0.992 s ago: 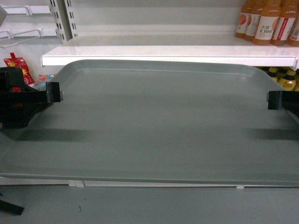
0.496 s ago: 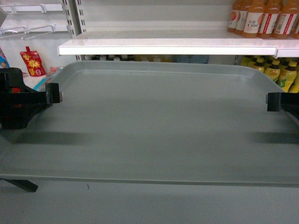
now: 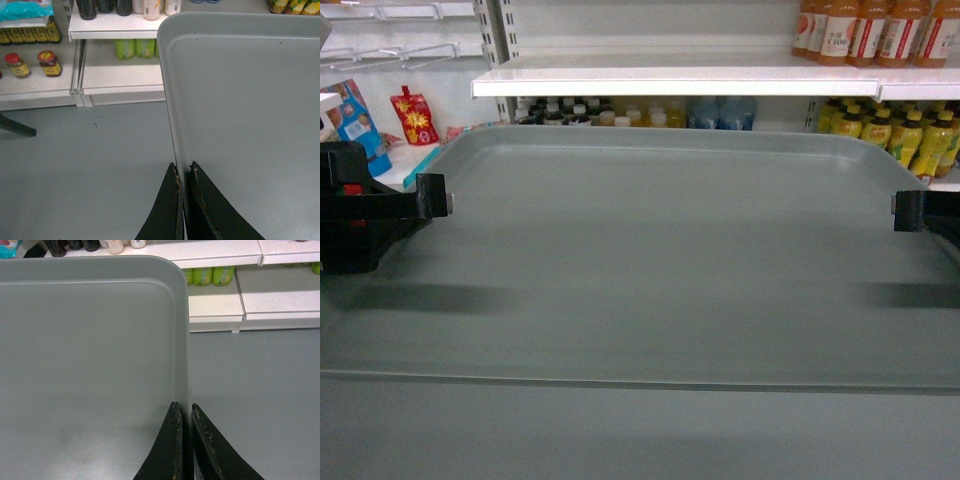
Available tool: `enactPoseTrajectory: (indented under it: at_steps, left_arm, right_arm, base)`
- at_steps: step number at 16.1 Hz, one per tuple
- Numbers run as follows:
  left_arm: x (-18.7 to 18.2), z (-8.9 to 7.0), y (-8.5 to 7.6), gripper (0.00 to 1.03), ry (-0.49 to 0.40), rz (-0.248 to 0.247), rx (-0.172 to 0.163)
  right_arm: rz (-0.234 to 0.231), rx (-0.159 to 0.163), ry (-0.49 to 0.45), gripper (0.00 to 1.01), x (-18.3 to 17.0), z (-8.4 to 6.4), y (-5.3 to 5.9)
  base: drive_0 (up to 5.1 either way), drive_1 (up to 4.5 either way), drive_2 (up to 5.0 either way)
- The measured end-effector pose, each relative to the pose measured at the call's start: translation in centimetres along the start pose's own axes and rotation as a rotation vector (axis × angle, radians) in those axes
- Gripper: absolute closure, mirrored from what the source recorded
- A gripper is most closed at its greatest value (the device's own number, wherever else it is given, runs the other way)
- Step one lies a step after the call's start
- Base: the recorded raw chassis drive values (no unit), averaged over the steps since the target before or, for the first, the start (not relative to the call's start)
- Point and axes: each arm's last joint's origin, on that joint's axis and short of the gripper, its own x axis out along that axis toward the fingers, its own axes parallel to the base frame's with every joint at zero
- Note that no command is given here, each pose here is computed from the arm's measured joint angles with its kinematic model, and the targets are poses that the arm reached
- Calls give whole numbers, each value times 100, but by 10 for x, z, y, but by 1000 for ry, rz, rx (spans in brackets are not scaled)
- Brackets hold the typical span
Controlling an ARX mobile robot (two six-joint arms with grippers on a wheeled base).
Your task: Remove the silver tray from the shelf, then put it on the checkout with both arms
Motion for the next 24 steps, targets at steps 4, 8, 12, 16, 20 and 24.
enactPoseTrajectory:
  at_steps: [4, 8, 12, 16, 20, 24]
  left_arm:
    - [0, 0, 0, 100, 0, -1, 1]
    - [0, 0, 0, 100, 1, -4, 0]
    - [0, 0, 0, 100, -2, -2, 0]
    - [0, 0, 0, 100, 0, -3, 1]
    - [0, 0, 0, 100, 1, -3, 1]
    - [0, 0, 0, 100, 2, -2, 1]
  right_arm:
    - [-2, 0, 6, 99, 0, -1, -1]
    - [0, 1, 2, 99, 0, 0, 0]
    - [0, 0, 1, 99, 0, 0, 0]
    - [-1, 0, 2, 99, 0, 0, 0]
    - [-1, -1, 7, 99, 0, 0, 0]
    - [-2, -1, 9, 99, 0, -1, -1]
  base:
    - [8, -422, 438]
    - [5, -425, 435]
    - [9, -421, 439]
    - [6, -424, 437]
    - [2, -429, 432]
    - [6, -424, 436]
